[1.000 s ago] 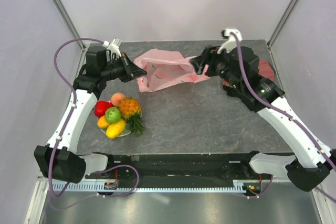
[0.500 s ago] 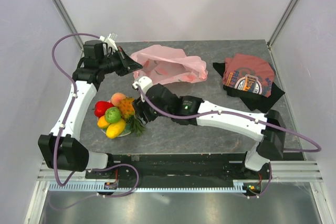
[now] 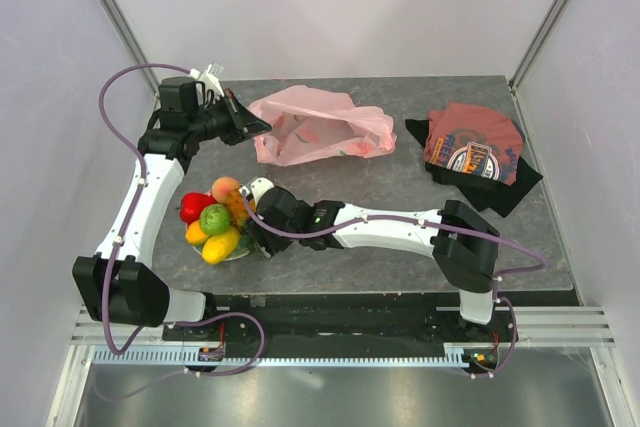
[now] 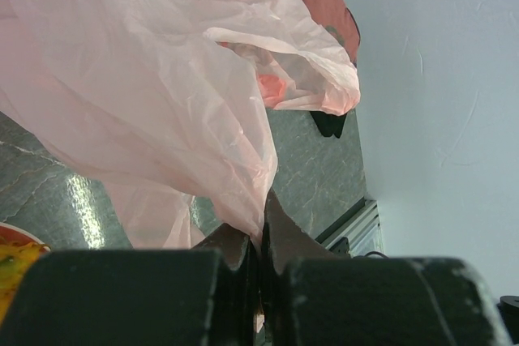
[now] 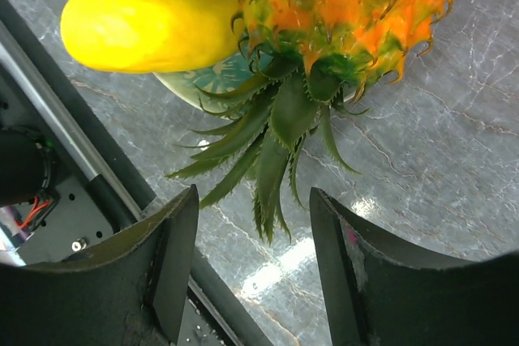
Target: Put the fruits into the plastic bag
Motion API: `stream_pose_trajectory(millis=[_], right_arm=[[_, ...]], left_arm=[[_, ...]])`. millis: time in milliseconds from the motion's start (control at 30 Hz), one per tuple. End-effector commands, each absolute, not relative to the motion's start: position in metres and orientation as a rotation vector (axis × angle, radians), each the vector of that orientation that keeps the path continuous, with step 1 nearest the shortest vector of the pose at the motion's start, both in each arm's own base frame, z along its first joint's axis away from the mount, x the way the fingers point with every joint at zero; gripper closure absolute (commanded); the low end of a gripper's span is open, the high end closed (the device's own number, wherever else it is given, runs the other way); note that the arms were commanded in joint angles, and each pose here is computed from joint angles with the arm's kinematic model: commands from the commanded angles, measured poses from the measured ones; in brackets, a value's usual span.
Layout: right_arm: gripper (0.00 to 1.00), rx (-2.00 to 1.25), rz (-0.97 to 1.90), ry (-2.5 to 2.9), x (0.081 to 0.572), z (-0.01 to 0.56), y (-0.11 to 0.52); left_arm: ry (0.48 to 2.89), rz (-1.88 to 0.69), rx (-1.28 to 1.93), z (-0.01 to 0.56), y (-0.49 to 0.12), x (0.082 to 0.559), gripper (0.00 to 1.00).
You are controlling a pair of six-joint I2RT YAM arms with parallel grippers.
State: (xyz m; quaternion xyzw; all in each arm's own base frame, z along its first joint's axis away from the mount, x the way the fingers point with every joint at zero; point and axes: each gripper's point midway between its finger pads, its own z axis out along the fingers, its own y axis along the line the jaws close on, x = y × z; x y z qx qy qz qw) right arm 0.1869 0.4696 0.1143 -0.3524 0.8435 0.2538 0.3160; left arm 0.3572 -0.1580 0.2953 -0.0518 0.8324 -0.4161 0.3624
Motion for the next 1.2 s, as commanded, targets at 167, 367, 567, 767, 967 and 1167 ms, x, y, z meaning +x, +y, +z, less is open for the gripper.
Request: stream_pose_trajectory(millis=[167, 367, 567, 767, 967, 1167], right_arm=[[0.41, -0.863, 0.668, 2.201, 0.201, 0.114, 0.479], [0.47, -0.877, 0.686, 2.209, 0.200, 0.113, 0.480], [0.44, -0.824, 0.698, 2.087, 0.209, 0.158, 0.481], [0.28, -0.855, 0.780, 1.906, 0.203, 0.210, 0.510], [0.20, -0.945, 0.812, 1.828, 0.211, 0.212, 0.560], [0.13, -0.996, 0.777, 1.749, 0.222, 0.215, 0.583]], left_arm=[[2.102, -1.063, -0.079, 0.307, -0.157, 0.352, 0.98], [2.104, -1.063, -0.080, 0.306, -0.157, 0.350, 0.98], [2.099, -1.054, -0.081, 0.307, -0.156, 0.352, 0.99], [2.104, -1.023, -0.093, 0.304, -0.154, 0.363, 0.98], [2.096, -0.996, -0.070, 0.305, -0.152, 0.368, 0.99], [2.103, -0.927, -0.033, 0.302, -0.145, 0.367, 0.98]])
